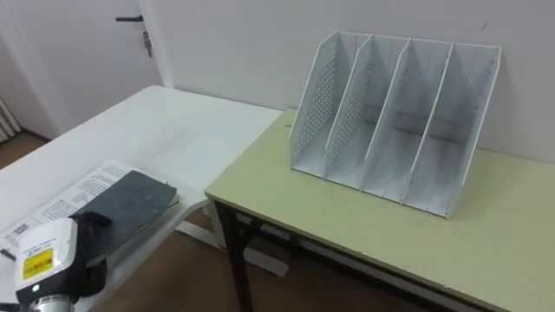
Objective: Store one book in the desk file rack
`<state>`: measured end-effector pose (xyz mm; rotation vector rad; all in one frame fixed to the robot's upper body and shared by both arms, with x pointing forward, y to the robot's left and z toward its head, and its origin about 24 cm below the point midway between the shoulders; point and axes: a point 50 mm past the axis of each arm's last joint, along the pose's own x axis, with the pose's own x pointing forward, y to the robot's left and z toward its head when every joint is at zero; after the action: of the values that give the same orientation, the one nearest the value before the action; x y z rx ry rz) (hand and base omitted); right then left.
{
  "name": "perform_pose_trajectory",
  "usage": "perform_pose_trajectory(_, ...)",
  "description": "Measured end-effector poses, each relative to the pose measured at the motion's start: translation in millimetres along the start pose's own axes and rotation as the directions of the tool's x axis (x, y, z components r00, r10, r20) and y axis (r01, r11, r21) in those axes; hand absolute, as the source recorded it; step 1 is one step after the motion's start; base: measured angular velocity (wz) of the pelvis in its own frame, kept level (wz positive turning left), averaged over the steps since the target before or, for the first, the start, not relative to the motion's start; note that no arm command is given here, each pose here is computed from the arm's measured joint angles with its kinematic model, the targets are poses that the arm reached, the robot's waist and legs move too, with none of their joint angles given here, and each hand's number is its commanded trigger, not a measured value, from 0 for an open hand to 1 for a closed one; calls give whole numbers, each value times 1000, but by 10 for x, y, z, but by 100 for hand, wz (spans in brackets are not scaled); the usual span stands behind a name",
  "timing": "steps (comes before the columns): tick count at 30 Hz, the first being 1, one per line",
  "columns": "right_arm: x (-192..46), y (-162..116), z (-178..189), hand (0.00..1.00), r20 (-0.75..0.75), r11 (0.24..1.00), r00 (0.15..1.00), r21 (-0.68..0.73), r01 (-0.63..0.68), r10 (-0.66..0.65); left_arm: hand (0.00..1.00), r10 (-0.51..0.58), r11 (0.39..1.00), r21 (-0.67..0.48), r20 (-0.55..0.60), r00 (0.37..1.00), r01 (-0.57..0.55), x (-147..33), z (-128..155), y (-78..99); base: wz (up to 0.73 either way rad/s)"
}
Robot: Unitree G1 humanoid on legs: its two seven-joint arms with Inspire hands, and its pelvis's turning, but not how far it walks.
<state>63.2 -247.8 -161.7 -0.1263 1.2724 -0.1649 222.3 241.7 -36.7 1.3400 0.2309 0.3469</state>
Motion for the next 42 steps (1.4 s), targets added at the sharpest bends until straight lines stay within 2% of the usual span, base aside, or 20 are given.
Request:
perform_pose_trajectory(14, -8, -75, -5, 0, -12, 999, 1000, -31, 25, -26, 100, 42, 999, -10, 21, 999, -41, 80, 52, 84, 0)
perform_pose_trajectory(16, -5, -53, 19, 0, -3, 999, 1000, -49, 21, -22, 100, 48, 998, -52, 8, 999, -47, 96, 68, 106, 0)
perform_pose_trajectory(22, 1, 97, 282, 0, 94, 989, 994, -143, -36, 49, 100, 49, 959, -278, -39, 998, -58, 145, 137, 218, -1)
perform_pose_trajectory(26, -48, 227, 579, 0, 209, 972, 967, -215, -98, 144, 100, 46, 898, -438, -8, 999, -45, 180, 262, 365, 3)
perform_pose_trajectory(30, -206, 422, 982, 0, 367, 939, 890, -308, -157, 269, 100, 37, 805, -593, 26, 999, -14, 155, 370, 509, 12)
perform_pose_trajectory(35, -356, 575, 1184, 0, 436, 882, 806, -422, -211, 401, 100, 0, 714, -696, 114, 993, 79, 71, 492, 537, 7)
perform_pose_trajectory(38, -405, 660, 1172, 0, 427, 850, 777, -463, -252, 463, 100, -52, 603, -784, 146, 988, 147, 45, 565, 520, 0)
perform_pose_trajectory(39, -427, 693, 1186, 0, 422, 833, 763, -486, -265, 489, 100, -84, 538, -824, 159, 984, 179, 36, 590, 503, 0)
perform_pose_trajectory(42, -537, 767, 1254, 0, 437, 793, 711, -540, -282, 551, 100, -126, 451, -858, 213, 969, 247, 29, 633, 502, 0)
